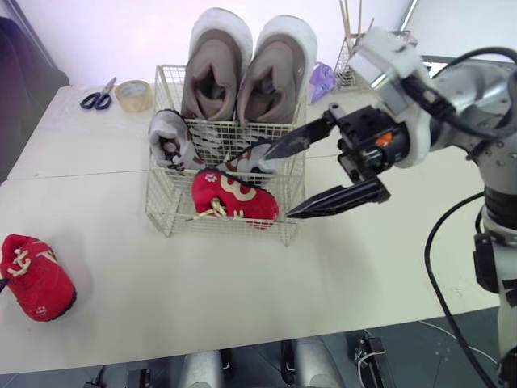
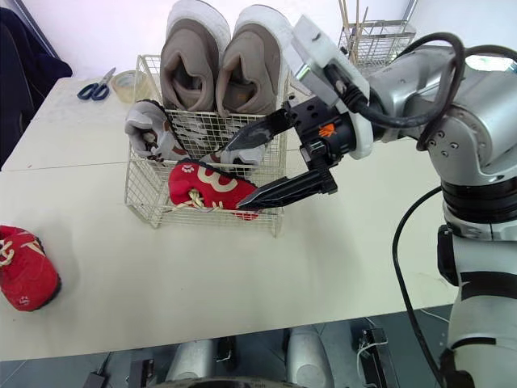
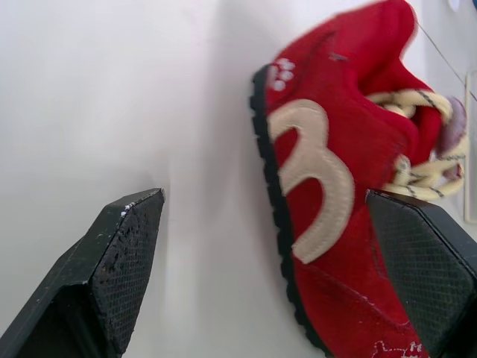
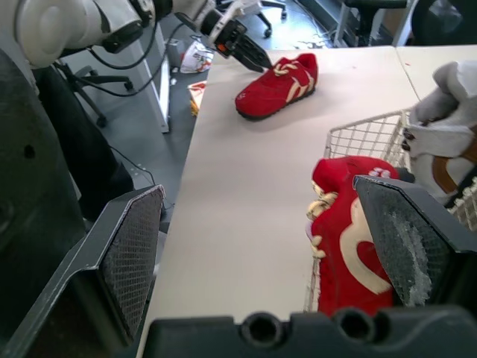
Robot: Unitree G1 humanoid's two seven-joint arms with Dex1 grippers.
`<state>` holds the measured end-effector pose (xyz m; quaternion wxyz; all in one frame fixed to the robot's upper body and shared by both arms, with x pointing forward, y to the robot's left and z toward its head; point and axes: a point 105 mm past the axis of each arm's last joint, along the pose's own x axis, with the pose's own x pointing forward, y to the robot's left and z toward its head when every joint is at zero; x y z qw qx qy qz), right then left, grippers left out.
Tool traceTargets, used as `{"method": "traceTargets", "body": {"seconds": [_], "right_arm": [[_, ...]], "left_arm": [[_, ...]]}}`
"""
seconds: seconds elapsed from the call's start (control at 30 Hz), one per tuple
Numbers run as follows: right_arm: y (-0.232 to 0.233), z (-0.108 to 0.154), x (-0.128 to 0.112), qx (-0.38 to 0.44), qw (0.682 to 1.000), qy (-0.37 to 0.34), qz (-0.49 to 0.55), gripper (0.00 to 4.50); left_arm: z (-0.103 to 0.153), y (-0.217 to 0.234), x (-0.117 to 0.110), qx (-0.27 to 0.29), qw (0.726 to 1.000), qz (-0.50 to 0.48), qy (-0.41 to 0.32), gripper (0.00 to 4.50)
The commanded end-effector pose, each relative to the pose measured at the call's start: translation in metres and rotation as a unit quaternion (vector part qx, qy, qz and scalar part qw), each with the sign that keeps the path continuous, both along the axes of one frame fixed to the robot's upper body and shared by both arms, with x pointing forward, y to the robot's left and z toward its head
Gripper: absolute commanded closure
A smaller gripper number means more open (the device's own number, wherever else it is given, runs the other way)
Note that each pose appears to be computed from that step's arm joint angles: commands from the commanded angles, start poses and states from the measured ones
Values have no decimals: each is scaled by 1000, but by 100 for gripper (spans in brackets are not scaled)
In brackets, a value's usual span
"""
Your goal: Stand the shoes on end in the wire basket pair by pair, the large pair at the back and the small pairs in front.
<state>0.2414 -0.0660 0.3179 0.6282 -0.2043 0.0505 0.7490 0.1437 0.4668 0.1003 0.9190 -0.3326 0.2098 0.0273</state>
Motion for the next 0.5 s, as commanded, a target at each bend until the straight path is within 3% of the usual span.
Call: {"method": "traceTargets", "body": {"seconds": [0.03,0.5], "right_arm": [[-6,11,-1,5,1000,-20,-10,7],[-18,10,-3,-32,999,-26,-32,7]], "left_arm": [[-6,-4,7,-4,1000,-14,-3,0],[-61,-60,69,-42,993,-105,38,0]]}}
